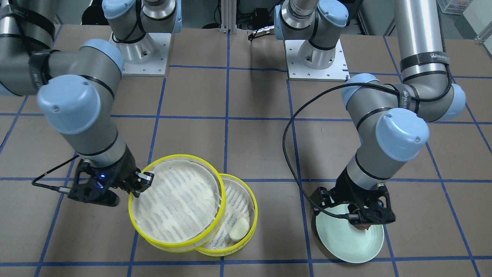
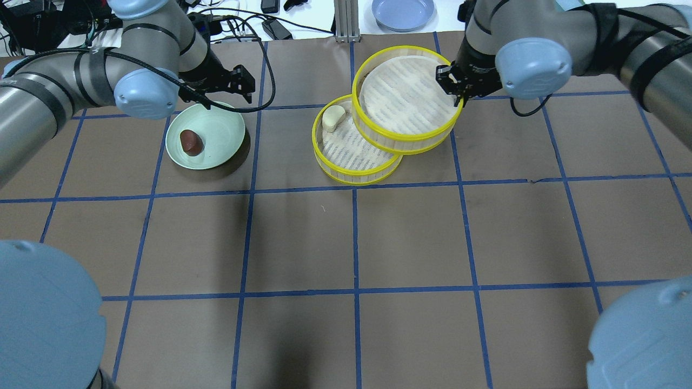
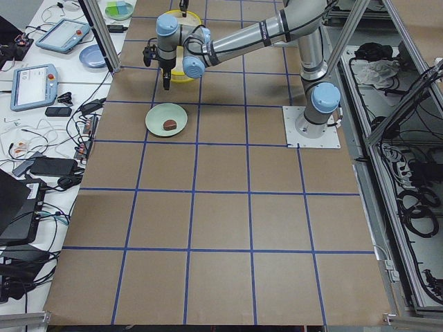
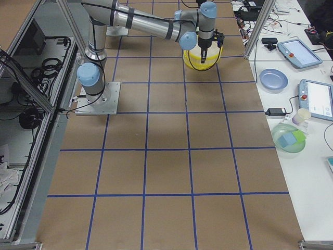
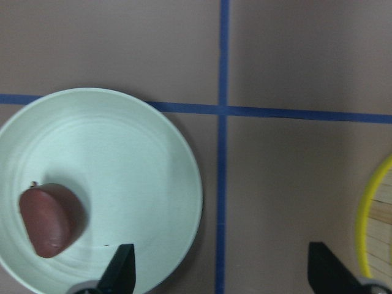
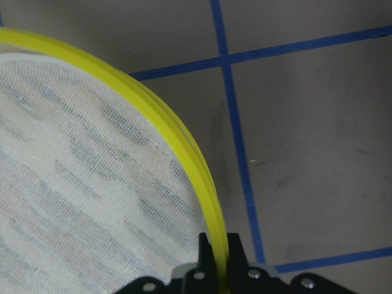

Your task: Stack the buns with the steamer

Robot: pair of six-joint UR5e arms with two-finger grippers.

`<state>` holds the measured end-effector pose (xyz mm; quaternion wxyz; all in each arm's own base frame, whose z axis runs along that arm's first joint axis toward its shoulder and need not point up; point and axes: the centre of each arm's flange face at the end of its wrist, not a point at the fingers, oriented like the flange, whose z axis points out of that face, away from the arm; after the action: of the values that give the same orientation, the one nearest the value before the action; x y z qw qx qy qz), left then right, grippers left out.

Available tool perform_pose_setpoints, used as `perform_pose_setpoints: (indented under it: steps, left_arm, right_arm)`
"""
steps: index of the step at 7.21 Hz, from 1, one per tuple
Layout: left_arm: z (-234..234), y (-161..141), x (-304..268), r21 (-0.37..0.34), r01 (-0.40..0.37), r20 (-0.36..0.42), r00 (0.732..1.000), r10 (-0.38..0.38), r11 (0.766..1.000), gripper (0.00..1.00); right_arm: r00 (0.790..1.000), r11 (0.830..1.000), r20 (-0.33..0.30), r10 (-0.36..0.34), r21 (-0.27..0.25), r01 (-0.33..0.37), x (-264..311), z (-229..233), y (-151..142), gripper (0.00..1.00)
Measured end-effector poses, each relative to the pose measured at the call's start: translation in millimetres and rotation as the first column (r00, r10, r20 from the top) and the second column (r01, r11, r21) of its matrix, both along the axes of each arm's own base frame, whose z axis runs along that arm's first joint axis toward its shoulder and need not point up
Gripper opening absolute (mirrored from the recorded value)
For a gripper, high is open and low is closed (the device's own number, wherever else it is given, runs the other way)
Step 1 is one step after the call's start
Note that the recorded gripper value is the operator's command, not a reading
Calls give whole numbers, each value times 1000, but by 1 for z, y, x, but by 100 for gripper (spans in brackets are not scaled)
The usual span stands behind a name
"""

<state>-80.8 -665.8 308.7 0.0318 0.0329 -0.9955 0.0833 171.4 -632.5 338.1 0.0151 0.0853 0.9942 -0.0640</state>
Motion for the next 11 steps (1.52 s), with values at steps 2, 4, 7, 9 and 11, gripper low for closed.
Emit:
perform_pose_setpoints:
  steps: [2, 4, 7, 9, 11]
  left_arm:
    - [-23, -5, 62, 39, -43, 24, 999, 42, 998, 100]
    - [-60, -11, 93, 94, -121, 13, 993, 120, 988, 98]
    - [-107, -16, 102, 161, -204, 4, 978, 206, 966, 4]
    - [-116, -18, 108, 172, -216, 3, 976, 219, 961, 0]
    - [-105, -21, 109, 153, -236, -3, 971, 239, 960, 0]
  right_arm:
    - [999, 999, 19, -50, -19, 51, 54, -29, -3, 0]
    - [997, 997, 20, -80, 0, 80, 69, -47, -4, 0]
    - [994, 993, 8, -107, 54, 106, 71, -56, 2, 1]
    - [993, 991, 6, -117, 72, 116, 72, -59, 5, 1]
    - [993, 990, 6, -120, 77, 120, 72, -61, 6, 34]
